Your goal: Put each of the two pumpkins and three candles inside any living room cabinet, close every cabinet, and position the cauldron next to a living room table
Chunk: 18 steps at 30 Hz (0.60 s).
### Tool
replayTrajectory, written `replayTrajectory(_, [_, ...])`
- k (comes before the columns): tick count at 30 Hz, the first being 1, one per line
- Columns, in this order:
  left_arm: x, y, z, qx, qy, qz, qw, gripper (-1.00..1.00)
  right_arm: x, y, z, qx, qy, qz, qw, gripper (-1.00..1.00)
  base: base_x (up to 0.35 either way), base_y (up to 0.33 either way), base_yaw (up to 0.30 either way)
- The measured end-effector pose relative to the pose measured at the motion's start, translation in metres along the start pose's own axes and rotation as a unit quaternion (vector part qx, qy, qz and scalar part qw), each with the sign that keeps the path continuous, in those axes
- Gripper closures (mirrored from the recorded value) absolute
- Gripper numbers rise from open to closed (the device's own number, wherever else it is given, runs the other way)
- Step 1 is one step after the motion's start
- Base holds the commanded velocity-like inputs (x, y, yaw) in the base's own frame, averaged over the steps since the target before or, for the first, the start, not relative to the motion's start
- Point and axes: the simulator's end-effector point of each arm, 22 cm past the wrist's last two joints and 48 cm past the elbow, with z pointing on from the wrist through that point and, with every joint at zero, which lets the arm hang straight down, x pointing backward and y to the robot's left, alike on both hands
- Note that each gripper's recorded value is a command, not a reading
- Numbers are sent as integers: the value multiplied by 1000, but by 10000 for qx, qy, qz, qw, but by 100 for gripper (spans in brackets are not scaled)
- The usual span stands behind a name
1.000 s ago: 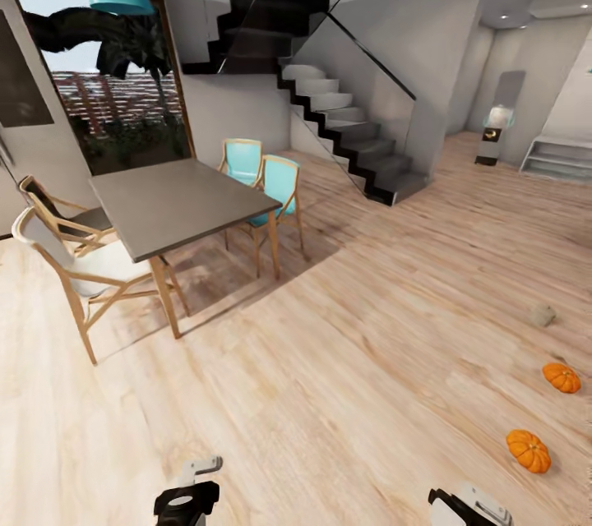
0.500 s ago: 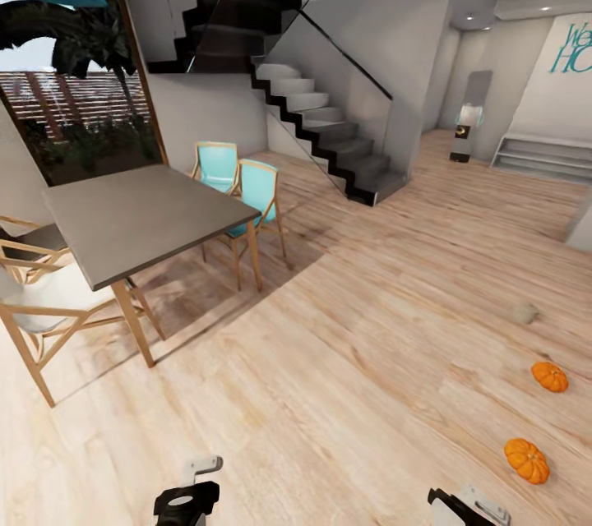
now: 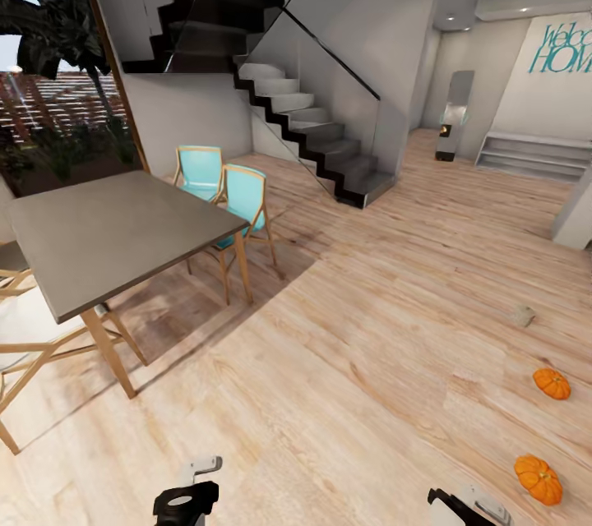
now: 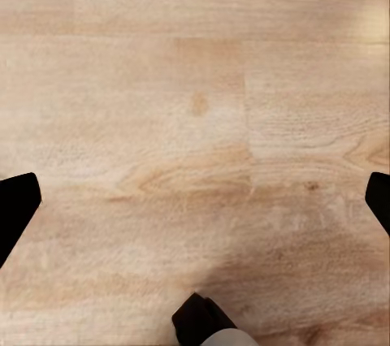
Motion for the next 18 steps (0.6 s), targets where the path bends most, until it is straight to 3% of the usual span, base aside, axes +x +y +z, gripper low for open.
replayTrajectory(9, [0,-1,0,8,-1,4,10000,-100,1,1,0,-6,4,-4,10000,-100,326,-17,-15])
replayTrajectory(18, [0,-2,0,12,-3,11,10000,-100,0,0,0,0,5,-2,10000,-100,329,-89,-239])
